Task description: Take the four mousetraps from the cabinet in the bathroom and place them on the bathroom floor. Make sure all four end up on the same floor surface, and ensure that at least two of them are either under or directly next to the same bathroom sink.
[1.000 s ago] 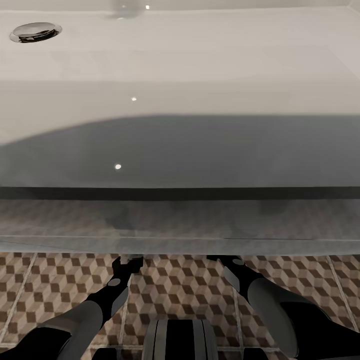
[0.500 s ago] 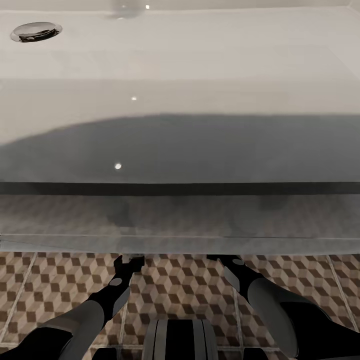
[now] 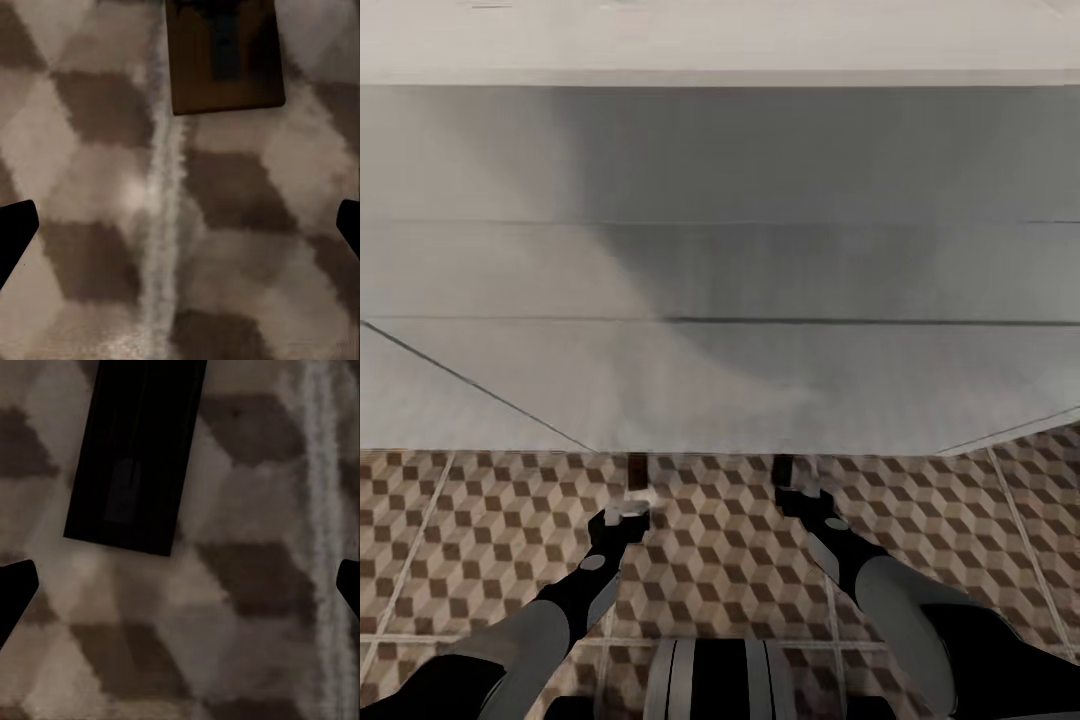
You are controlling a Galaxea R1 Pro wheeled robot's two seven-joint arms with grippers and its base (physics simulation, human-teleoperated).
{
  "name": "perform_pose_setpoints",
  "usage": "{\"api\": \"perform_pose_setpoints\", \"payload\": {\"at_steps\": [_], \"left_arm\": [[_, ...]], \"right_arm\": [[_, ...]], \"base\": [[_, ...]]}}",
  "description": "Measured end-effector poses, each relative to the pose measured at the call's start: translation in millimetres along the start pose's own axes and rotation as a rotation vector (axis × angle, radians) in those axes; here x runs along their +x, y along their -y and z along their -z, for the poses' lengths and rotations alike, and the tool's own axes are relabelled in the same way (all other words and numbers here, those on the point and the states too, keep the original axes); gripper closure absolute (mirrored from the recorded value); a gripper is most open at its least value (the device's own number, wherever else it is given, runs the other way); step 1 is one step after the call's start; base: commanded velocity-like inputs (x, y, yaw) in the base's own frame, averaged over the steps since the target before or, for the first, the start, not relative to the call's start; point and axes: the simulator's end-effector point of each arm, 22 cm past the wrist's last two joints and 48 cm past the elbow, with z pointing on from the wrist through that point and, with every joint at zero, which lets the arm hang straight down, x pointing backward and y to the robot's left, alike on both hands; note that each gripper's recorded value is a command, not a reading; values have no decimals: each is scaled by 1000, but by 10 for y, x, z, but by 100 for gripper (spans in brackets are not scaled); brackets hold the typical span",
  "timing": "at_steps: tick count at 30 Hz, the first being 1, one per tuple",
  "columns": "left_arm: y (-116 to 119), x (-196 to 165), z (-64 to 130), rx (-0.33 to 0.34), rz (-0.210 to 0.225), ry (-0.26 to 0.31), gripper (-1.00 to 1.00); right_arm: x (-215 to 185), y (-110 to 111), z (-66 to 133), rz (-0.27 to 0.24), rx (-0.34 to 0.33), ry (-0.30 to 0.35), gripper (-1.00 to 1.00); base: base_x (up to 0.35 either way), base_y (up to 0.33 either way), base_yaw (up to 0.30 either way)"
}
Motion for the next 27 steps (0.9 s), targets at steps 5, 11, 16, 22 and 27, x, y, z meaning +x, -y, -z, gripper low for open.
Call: {"api": "perform_pose_setpoints", "payload": {"at_steps": [5,11,16,22,27], "left_arm": [[1,-1,-1,2,1,0,-100],[2,-5,-2,4,1,1,-100],[5,-7,-2,7,1,2,-100],[12,-8,-2,9,0,3,-100],[15,-10,-1,11,-1,4,-100]], "right_arm": [[0,4,0,1,0,0,-100],[0,8,0,1,1,0,-100],[-9,9,-1,1,1,4,-100],[-39,9,0,1,1,18,-100],[-53,9,0,1,1,24,-100]], "base": [[-309,0,0],[-314,0,0],[-316,-1,0],[-316,-33,0],[-297,-71,0]]}}
